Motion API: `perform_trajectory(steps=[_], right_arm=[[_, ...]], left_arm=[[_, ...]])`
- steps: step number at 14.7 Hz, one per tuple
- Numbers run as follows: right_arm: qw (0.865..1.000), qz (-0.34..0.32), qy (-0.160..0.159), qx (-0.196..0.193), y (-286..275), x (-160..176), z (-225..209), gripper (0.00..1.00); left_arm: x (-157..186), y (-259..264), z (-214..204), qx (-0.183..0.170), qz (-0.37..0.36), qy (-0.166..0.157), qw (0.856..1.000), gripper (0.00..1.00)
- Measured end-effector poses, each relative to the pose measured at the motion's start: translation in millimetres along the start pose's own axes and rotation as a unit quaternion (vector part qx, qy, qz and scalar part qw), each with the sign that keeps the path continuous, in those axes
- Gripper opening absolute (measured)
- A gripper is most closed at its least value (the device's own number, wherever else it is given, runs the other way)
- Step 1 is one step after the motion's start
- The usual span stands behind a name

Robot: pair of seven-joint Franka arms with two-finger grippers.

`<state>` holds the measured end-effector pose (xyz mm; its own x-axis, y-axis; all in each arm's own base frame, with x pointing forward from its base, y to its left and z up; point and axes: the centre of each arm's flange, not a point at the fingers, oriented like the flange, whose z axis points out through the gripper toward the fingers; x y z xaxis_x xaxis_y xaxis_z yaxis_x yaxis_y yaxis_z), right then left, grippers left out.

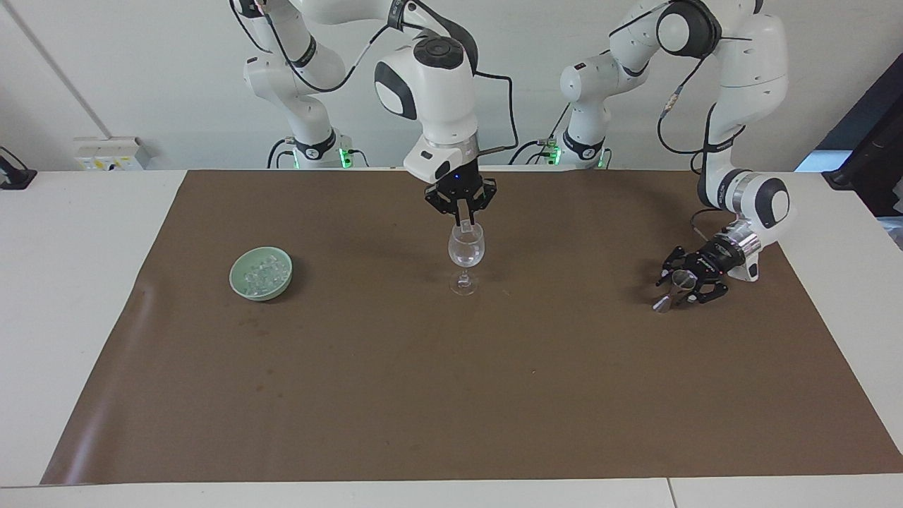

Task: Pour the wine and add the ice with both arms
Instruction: 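Set the jigger on the table while the right gripper withdraws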

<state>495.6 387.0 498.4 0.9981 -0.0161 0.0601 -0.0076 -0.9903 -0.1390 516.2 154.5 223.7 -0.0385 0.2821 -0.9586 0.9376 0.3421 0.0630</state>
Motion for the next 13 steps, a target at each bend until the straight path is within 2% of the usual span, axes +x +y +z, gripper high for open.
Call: perform_trajectory(steps=[1,2,3,5,8,9,11,13], right_arm=[[1.0,0.0,0.0,0.0,0.1,0.1,-0.1,0.26],[1.0,0.0,0.0,0.0,0.2,0.3,-0.4,0.34],[1.0,0.0,0.001,0.0,0.4,1.0,-1.5,0.44],[1.0,-0.003,0.01,-0.004,0.7,3.7,-8.5,0.64],[1.0,-0.001,0.017,-0.015,4.1,11.2,-32.1,0.96],[1.0,0.001,0.02,-0.023,9.3,15.7,-41.0,1.0],[0.999,0.005,0.02,-0.045,29.9,26.2,-55.0,1.0],[0.998,0.004,0.011,-0.068,65.0,37.3,-71.0,1.0]], left_arm=[[-5.4,5.0,-5.5,0.022,0.018,0.019,0.999,0.85],[-11.8,11.8,-14.5,0.04,0.036,0.039,0.998,0.96],[-17.7,18.6,-26.0,0.058,0.054,0.061,0.995,1.0],[-33.3,34.3,-46.1,0.097,0.095,0.11,0.985,1.0],[-72.4,64.9,-55.3,0.158,0.166,0.18,0.957,1.0],[-87.2,73.7,-50.8,0.177,0.189,0.198,0.945,1.0],[-119.7,88.1,-39.0,0.214,0.236,0.234,0.919,1.0],[-156.0,92.7,-27.1,0.255,0.301,0.263,0.881,1.0]])
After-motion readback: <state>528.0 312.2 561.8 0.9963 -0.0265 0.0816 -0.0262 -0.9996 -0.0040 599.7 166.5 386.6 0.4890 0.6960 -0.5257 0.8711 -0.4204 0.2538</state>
